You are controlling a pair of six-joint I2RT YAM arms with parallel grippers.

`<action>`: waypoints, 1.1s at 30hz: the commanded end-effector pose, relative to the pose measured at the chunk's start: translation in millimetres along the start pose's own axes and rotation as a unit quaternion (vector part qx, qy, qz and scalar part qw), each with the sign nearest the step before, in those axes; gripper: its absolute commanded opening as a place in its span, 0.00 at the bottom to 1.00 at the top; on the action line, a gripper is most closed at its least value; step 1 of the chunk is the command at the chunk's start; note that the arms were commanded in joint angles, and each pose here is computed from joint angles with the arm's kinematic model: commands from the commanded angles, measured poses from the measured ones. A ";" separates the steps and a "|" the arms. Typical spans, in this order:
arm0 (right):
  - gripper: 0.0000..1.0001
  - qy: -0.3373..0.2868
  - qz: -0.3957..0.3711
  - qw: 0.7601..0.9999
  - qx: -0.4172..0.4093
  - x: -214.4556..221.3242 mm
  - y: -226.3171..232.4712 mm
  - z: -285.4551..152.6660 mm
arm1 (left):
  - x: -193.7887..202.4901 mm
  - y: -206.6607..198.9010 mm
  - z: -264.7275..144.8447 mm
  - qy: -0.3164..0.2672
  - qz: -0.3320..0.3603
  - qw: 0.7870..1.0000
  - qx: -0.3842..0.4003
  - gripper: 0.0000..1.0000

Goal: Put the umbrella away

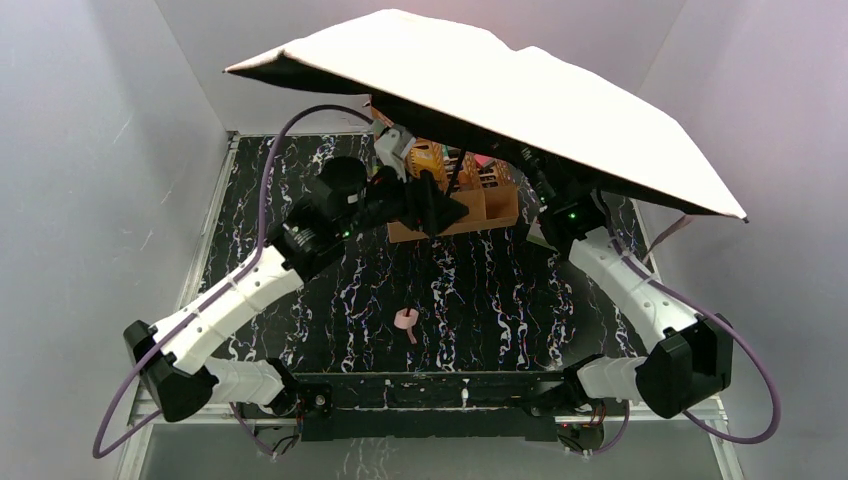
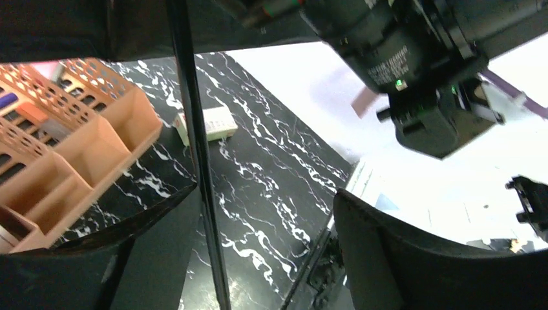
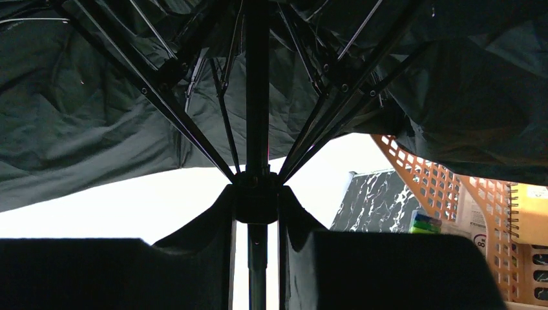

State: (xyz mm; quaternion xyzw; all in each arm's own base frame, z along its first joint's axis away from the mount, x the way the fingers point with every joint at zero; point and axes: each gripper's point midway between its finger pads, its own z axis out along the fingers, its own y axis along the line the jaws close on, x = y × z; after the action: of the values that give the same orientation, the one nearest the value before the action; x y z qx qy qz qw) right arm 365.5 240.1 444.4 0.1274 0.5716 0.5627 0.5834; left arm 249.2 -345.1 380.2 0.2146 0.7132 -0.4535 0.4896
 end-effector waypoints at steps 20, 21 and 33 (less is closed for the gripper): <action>0.00 -0.095 0.017 0.994 -0.046 -55.5 32.7 14.5 | 121.3 22.9 -73.5 0.123 -0.093 0.987 -0.048 0.44; 0.00 -0.094 0.019 0.994 -0.045 -55.6 32.7 14.6 | 124.2 23.1 -73.1 0.126 -0.096 0.986 -0.047 0.33; 0.00 0.074 -0.035 0.996 0.033 23.0 4.0 -24.1 | 18.8 15.6 -40.5 -0.049 -0.036 0.997 -0.046 0.00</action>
State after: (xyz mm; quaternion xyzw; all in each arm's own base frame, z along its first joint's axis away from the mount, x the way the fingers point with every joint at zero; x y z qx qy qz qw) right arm 388.2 220.9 436.1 0.1638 0.5933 0.5195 0.5926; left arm 192.0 -300.1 268.3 0.1785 0.8009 -0.4287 0.3779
